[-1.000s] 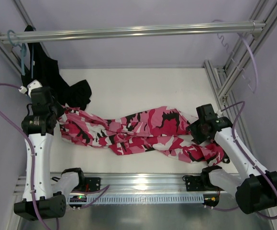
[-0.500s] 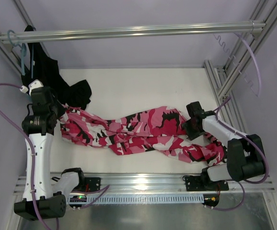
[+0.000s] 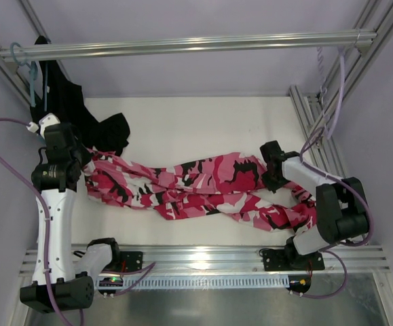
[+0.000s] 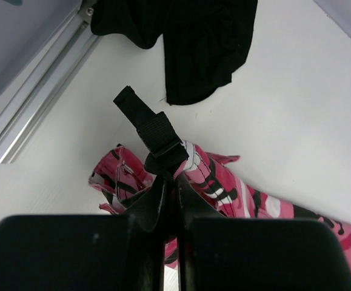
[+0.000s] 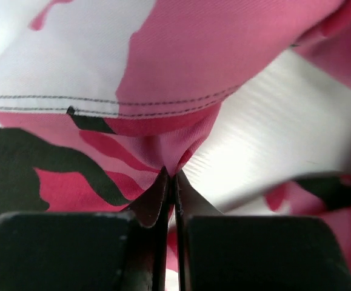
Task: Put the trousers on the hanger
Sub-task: Fold the trousers
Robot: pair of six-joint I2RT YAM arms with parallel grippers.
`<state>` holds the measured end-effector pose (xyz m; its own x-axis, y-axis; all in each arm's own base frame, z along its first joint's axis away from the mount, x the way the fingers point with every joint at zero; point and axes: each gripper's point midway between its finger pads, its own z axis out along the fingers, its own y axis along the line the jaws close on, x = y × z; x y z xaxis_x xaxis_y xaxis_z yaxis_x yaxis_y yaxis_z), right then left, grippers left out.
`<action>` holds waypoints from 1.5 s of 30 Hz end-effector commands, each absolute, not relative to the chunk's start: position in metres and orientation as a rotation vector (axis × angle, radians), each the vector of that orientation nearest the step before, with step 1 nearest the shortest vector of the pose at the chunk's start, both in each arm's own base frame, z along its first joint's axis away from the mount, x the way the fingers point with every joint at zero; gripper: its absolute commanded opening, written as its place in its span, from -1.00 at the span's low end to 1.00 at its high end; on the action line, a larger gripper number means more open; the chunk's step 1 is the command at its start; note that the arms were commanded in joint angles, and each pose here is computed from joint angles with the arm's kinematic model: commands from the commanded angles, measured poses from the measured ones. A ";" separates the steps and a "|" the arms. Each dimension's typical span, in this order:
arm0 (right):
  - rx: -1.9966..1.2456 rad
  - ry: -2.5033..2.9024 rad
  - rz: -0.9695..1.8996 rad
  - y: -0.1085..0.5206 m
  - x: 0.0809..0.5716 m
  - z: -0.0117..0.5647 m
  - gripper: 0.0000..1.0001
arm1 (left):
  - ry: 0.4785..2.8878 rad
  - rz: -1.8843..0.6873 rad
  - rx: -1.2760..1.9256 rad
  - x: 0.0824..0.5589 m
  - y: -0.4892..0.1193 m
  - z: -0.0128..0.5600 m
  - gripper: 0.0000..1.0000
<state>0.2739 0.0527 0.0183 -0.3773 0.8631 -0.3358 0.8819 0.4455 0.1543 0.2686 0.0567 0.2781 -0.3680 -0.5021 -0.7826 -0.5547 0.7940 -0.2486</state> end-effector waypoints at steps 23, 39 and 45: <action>0.198 2.587 0.274 0.102 0.256 0.171 -0.93 | 1.810 0.311 -0.840 0.242 0.099 0.342 -0.99; 0.713 2.539 -0.190 0.065 0.248 0.135 -0.03 | 1.841 0.302 -0.850 0.250 0.098 0.322 -1.00; 1.052 2.459 -0.088 0.067 0.223 0.106 -0.01 | 1.852 0.277 -0.843 0.256 0.094 0.319 -0.99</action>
